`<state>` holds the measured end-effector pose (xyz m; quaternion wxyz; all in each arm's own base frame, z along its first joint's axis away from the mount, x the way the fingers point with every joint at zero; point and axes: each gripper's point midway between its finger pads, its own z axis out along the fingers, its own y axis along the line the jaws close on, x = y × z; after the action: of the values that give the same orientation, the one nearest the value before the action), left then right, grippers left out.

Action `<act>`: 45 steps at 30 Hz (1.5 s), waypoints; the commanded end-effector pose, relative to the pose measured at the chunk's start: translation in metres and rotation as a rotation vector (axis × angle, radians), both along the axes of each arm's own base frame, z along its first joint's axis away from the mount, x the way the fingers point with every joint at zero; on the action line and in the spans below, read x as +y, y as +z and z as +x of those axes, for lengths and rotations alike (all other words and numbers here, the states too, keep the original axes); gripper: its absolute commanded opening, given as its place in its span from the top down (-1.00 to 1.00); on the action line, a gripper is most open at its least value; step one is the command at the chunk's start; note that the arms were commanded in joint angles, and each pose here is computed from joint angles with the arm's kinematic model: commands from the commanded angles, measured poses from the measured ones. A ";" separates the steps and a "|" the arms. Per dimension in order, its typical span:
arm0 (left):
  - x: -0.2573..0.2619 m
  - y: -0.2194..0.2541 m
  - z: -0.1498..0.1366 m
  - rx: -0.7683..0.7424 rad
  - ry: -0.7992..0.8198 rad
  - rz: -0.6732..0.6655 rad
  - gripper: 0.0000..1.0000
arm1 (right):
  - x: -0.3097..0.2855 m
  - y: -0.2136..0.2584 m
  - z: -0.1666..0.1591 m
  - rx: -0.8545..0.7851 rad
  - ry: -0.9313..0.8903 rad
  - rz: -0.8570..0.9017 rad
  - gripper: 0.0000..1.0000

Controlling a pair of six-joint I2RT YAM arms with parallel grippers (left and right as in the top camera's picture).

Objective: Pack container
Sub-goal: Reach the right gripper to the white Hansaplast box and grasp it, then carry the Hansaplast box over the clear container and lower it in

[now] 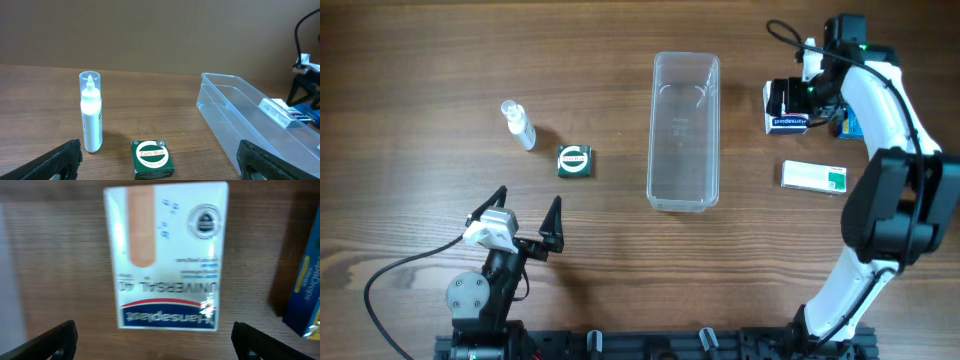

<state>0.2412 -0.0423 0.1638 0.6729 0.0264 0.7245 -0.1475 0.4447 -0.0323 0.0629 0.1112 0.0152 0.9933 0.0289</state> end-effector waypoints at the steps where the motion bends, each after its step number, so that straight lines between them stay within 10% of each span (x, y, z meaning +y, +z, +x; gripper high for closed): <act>1: -0.001 -0.001 0.000 -0.006 -0.003 0.012 -0.99 | -0.012 -0.003 0.006 -0.009 0.037 -0.073 -1.00; 45: -0.001 -0.001 0.000 -0.006 -0.003 0.012 -1.00 | 0.003 -0.056 0.018 -0.025 0.017 -0.131 -0.99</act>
<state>0.2412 -0.0423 0.1638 0.6729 0.0264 0.7245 -0.1475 0.4686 -0.0259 0.0242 0.1414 -0.0203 0.9892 -0.0318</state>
